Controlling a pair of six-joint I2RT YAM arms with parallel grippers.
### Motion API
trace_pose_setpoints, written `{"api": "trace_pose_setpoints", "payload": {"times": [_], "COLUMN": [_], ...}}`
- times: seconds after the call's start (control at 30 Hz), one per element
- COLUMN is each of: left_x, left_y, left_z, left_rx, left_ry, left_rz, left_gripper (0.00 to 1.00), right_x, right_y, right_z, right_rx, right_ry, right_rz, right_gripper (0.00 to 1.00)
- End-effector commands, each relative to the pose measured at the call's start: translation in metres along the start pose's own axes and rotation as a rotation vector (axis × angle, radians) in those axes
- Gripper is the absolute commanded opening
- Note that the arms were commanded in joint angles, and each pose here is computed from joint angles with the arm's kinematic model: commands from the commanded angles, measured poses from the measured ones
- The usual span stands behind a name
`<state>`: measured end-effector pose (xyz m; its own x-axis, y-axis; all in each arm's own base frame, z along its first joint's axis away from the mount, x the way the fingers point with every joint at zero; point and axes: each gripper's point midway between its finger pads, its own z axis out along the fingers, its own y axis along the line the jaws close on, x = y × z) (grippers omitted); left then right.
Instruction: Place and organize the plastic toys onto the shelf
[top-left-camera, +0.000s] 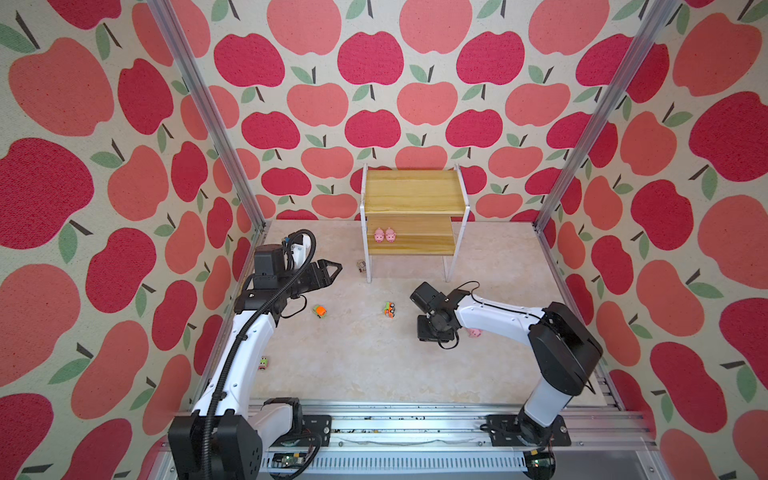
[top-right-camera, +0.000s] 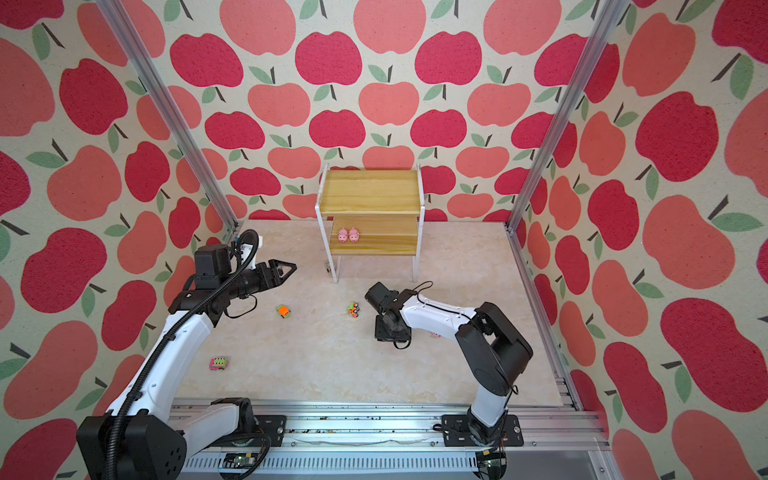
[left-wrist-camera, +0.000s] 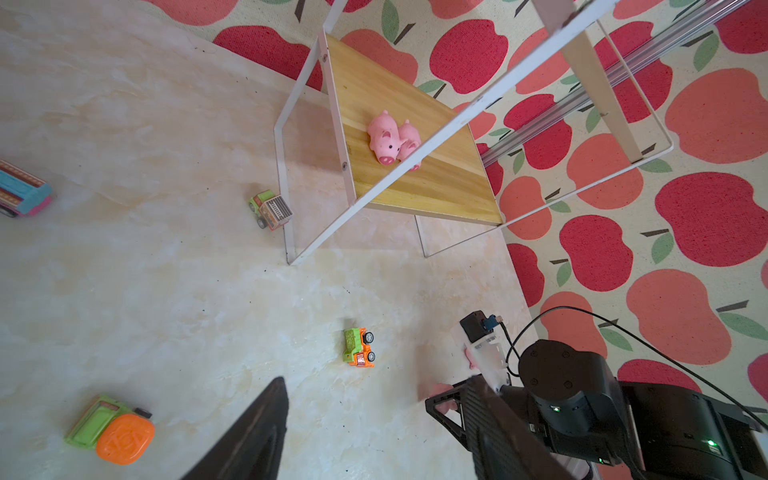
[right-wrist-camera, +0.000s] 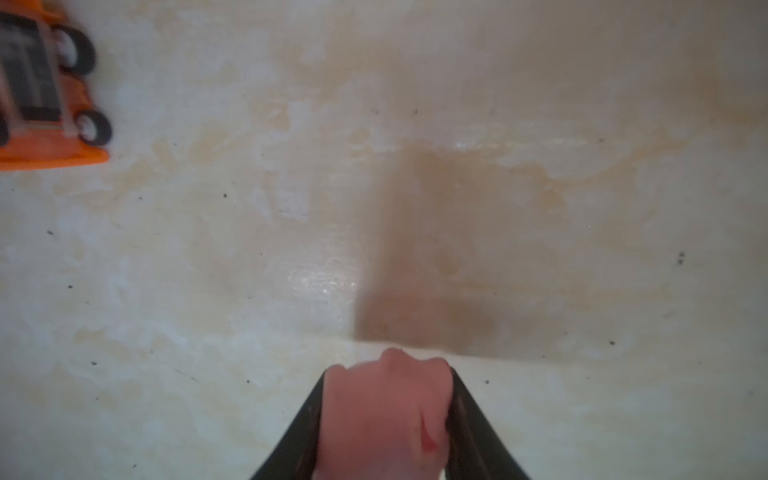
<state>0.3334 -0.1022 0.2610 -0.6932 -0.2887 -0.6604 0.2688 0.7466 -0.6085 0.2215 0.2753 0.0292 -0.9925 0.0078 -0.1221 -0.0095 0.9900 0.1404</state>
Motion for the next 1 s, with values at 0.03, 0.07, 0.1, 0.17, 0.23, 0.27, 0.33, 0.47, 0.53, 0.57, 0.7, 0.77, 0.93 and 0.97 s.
{"api": "trace_pose_setpoints", "payload": {"times": [0.03, 0.07, 0.1, 0.17, 0.23, 0.27, 0.33, 0.47, 0.53, 0.57, 0.7, 0.77, 0.93, 0.97], "left_x": [-0.002, -0.002, -0.001, 0.000, 0.002, 0.002, 0.002, 0.003, 0.003, 0.004, 0.007, 0.009, 0.012, 0.012], "left_y": [0.002, 0.002, 0.003, 0.003, 0.004, 0.005, 0.005, 0.008, 0.008, 0.010, 0.012, 0.013, 0.014, 0.014], "left_z": [-0.003, -0.003, -0.002, -0.002, 0.000, 0.000, 0.000, 0.001, 0.002, 0.003, 0.006, 0.008, 0.012, 0.012], "left_rx": [-0.015, -0.018, -0.019, -0.020, -0.023, -0.025, -0.029, -0.033, -0.035, -0.038, -0.041, -0.044, -0.043, -0.043], "left_ry": [-0.026, -0.027, -0.025, -0.022, -0.017, -0.016, -0.014, -0.010, -0.009, -0.004, 0.007, 0.012, 0.026, 0.027], "left_rz": [0.003, 0.003, 0.002, 0.003, 0.003, 0.001, 0.002, -0.002, -0.001, -0.005, -0.008, -0.003, 0.009, 0.014], "left_gripper": [0.70, 0.70, 0.70, 0.69, 0.69, 0.69, 0.69, 0.70, 0.70, 0.70, 0.70, 0.70, 0.70, 0.70], "right_x": [0.004, 0.003, 0.002, 0.000, -0.001, 0.000, -0.002, 0.000, -0.001, -0.002, -0.004, -0.003, 0.003, 0.004], "right_y": [0.011, 0.017, 0.022, 0.031, 0.036, 0.039, 0.043, 0.046, 0.049, 0.046, 0.032, 0.027, 0.025, 0.025], "right_z": [0.008, 0.011, 0.013, 0.015, 0.016, 0.016, 0.016, 0.010, 0.002, -0.004, -0.027, -0.037, -0.058, -0.060], "right_rx": [0.063, 0.049, 0.035, 0.018, 0.015, 0.009, -0.014, -0.056, -0.102, -0.101, -0.112, -0.116, -0.123, -0.118], "right_ry": [0.034, 0.033, 0.029, 0.019, 0.019, 0.021, 0.017, 0.025, 0.006, -0.019, -0.110, -0.141, -0.171, -0.169], "right_rz": [0.282, 0.323, 0.363, 0.414, 0.450, 0.466, 0.472, 0.409, 0.315, 0.250, -0.056, -0.249, -0.679, -0.758], "right_gripper": [0.42, 0.42, 0.44, 0.46, 0.48, 0.51, 0.59, 0.68, 0.69, 0.70, 0.74, 0.74, 0.73, 0.73]}}
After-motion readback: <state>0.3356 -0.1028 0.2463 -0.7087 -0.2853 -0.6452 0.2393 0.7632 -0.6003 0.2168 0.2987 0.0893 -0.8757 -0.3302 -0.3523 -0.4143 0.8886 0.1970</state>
